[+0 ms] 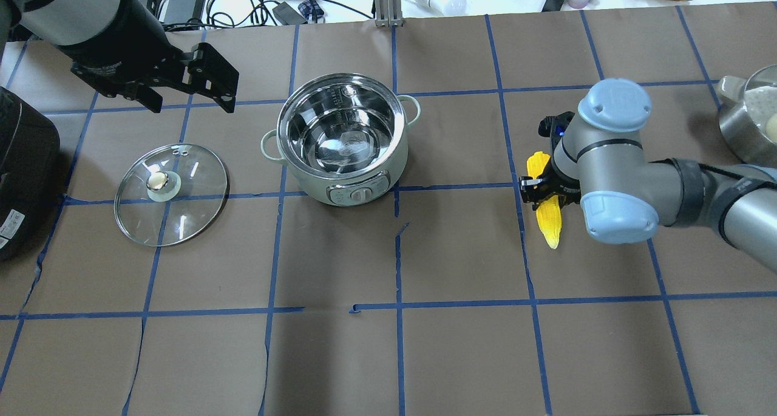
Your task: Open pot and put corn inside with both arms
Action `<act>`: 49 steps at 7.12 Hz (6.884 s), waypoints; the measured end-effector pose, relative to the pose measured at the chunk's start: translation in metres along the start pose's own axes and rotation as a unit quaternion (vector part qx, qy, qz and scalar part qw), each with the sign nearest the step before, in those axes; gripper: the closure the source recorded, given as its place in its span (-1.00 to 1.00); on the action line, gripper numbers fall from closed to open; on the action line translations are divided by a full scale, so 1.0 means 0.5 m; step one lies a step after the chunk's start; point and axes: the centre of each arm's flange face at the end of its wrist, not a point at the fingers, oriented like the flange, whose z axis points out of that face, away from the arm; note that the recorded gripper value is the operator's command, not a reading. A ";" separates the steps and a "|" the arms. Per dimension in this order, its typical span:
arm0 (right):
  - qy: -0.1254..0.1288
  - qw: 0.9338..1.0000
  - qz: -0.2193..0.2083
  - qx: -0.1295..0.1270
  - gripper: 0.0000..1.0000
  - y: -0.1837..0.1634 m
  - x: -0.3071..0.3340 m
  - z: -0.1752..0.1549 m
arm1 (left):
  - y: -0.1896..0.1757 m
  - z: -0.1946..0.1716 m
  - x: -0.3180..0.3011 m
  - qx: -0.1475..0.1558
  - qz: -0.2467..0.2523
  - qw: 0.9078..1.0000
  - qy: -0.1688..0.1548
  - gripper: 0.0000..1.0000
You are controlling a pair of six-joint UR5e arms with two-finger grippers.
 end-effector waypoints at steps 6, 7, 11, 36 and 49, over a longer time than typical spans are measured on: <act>-0.026 0.999 0.018 0.037 1.00 -0.197 -0.508 -0.245 | -0.007 0.032 -0.010 0.004 -0.011 1.000 0.003 -1.00; -0.032 0.999 0.016 0.040 1.00 -0.185 -0.590 -0.222 | -0.007 0.031 -0.010 0.008 -0.011 1.000 0.003 -1.00; -0.079 0.996 -0.015 0.040 -0.98 -0.161 -0.724 -0.128 | -0.005 0.029 -0.012 0.010 -0.013 1.000 0.003 -1.00; -0.008 0.999 0.005 0.051 -1.00 -0.026 -0.178 -0.597 | -0.003 0.022 -0.011 0.014 -0.013 1.000 0.003 -1.00; -0.009 0.999 0.002 0.052 -1.00 -0.022 -0.182 -0.601 | -0.003 0.022 -0.011 0.014 -0.013 1.000 0.003 -1.00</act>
